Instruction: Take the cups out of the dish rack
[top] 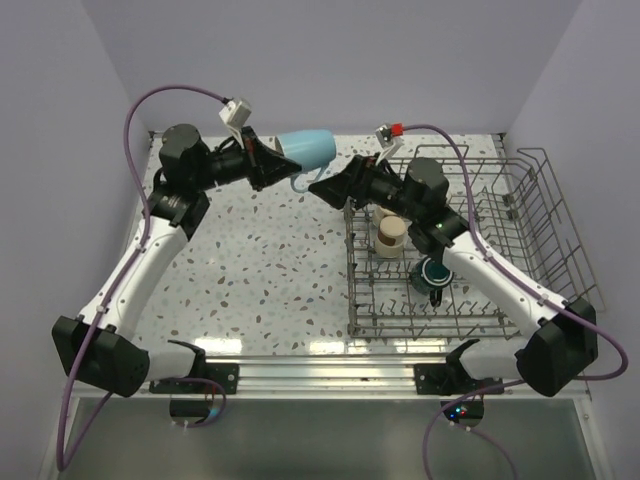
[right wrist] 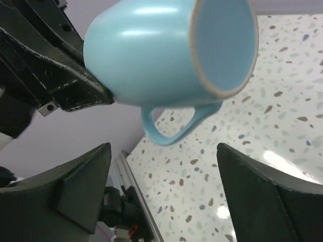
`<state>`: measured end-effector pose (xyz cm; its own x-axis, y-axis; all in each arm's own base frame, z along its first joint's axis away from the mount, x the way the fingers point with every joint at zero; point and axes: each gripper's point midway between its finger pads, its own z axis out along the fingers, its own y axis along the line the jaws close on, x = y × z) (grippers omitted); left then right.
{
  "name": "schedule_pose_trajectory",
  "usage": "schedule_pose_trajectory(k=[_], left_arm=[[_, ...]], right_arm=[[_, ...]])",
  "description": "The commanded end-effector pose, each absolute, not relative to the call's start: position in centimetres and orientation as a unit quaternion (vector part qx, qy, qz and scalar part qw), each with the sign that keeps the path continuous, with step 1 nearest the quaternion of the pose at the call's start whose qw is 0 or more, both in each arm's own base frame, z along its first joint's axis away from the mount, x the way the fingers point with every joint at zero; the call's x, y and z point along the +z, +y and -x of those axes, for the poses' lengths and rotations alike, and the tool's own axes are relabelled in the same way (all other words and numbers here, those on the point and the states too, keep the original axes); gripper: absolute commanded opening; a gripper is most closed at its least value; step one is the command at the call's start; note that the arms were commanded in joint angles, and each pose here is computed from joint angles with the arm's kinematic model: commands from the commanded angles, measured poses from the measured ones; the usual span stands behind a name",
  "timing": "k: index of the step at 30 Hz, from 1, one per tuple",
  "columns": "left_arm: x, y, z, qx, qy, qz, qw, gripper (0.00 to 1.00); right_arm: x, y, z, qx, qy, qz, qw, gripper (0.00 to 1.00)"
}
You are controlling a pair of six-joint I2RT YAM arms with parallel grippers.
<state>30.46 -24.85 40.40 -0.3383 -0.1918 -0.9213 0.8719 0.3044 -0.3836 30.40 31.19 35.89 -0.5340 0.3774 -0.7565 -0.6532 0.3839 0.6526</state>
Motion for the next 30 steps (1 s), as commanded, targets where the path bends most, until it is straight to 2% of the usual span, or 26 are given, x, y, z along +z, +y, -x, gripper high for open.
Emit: schedule_pose_trajectory(k=[1, 2, 6, 9, 13, 15, 18, 22, 30], left_arm=[[39.4, -21.6, -32.3, -0.394, 0.674, -0.257, 0.57, 0.0], [38.9, -20.7, -33.0, -0.366, 0.685, -0.251, 0.578, 0.0], [35.1, -17.2, -33.9, -0.231, 0.723, -0.292, 0.582, 0.0], [31.0, -13.7, -34.1, -0.115, 0.758, -0.339, 0.545, 0.0], [24.6, -8.3, -32.7, 0.005, 0.815, -0.391, 0.427, 0.0], [23.2, -4.9, -32.5, 0.06, 0.828, -0.402, 0.387, 0.0], [21.9, -0.2, -31.6, 0.081, 0.847, -0.409, 0.329, 0.0], [19.1, 7.2, -30.8, 0.066, 0.899, -0.357, 0.244, 0.0], [12.8, 11.1, -29.1, 0.018, 0.936, -0.327, 0.132, 0.0]], right_arm=[[34.9, 30.3, -31.3, 0.5, 0.703, 0.098, 0.496, 0.91], [34.5, 29.9, -31.6, 0.484, 0.71, 0.098, 0.503, 0.98], [32.3, 28.6, -31.3, 0.439, 0.741, 0.102, 0.497, 0.98], [31.3, 27.6, -30.7, 0.413, 0.757, 0.111, 0.494, 0.98], [30.7, 26.6, -30.2, 0.381, 0.768, 0.135, 0.497, 0.98], [30.4, 26.4, -30.2, 0.37, 0.771, 0.146, 0.498, 0.98], [29.8, 26.2, -30.2, 0.36, 0.776, 0.154, 0.494, 0.98], [28.7, 26.4, -30.0, 0.36, 0.779, 0.164, 0.487, 0.98], [27.9, 26.1, -29.7, 0.348, 0.787, 0.175, 0.478, 0.98]])
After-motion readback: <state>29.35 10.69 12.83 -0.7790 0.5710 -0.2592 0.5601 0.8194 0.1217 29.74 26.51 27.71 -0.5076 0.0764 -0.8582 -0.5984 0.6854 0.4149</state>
